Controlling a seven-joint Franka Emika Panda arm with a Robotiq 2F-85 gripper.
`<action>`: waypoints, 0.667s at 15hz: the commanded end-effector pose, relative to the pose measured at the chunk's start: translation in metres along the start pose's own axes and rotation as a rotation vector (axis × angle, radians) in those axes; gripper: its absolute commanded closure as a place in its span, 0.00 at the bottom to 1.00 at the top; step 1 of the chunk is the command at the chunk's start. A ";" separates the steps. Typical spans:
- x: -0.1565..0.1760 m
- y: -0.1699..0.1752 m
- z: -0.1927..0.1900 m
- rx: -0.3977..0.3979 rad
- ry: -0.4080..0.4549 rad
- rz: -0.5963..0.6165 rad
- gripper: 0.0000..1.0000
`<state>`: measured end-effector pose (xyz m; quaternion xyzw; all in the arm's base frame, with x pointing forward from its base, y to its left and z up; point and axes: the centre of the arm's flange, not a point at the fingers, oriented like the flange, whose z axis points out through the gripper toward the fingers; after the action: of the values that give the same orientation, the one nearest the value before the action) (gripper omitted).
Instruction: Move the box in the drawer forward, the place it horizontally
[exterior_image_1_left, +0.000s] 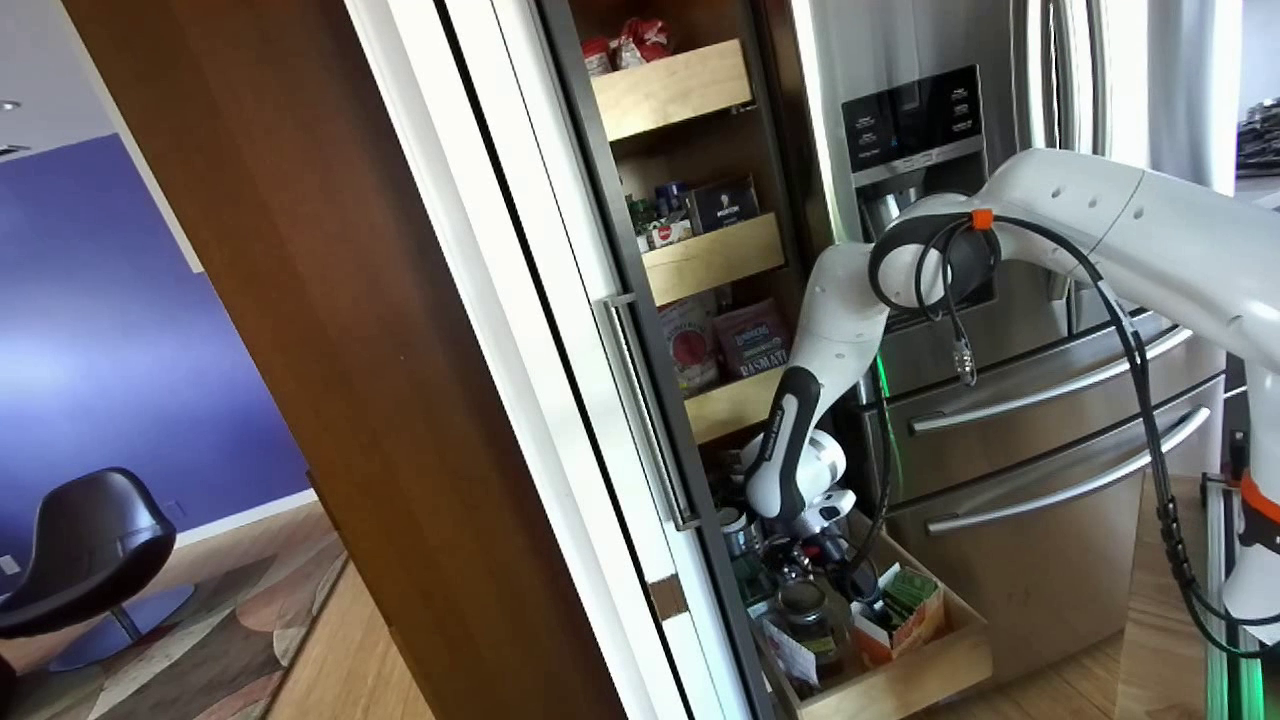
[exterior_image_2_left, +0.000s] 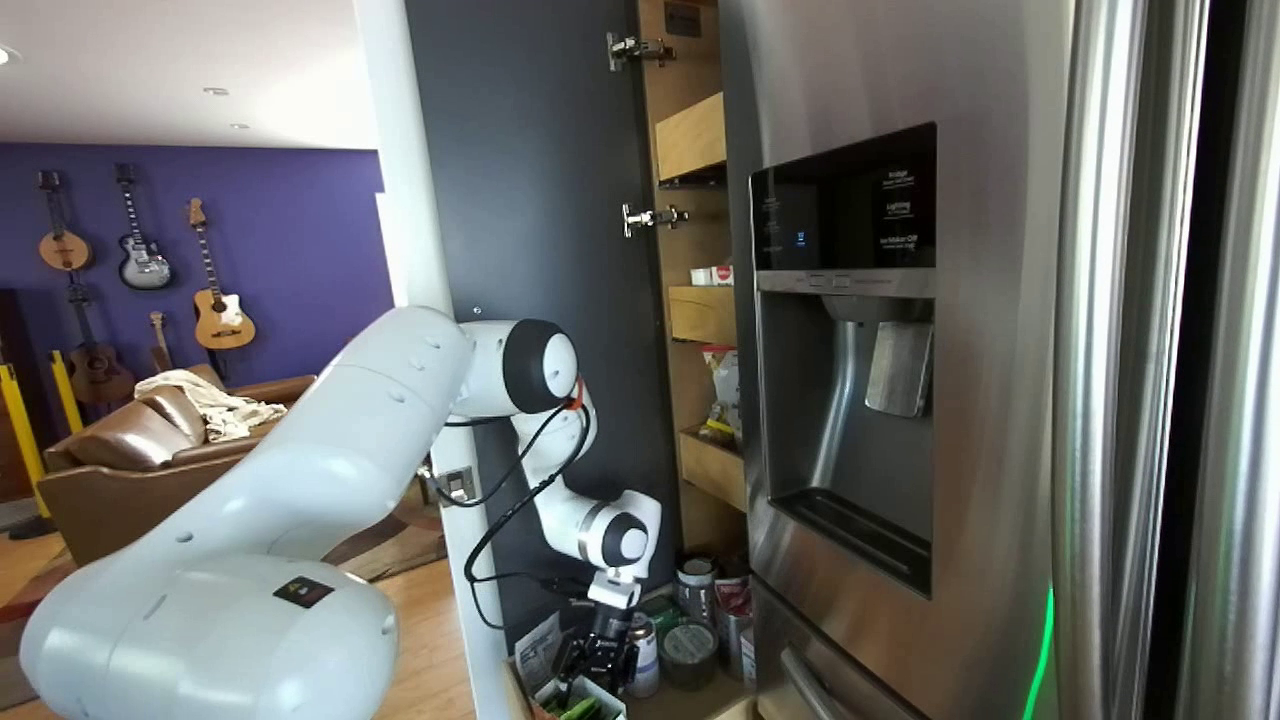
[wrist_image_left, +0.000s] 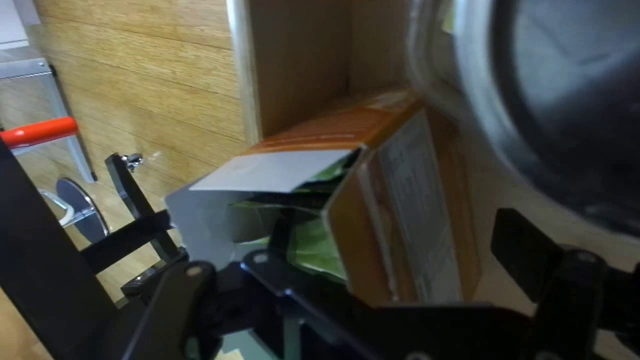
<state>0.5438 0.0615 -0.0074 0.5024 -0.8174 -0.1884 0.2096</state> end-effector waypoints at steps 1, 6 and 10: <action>0.024 0.030 0.010 -0.106 -0.104 -0.081 0.00; 0.041 0.044 0.019 -0.263 -0.179 -0.147 0.00; 0.055 0.050 0.018 -0.289 -0.207 -0.074 0.00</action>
<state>0.4907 0.0416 -0.0007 0.4949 -0.7712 -0.3489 0.1967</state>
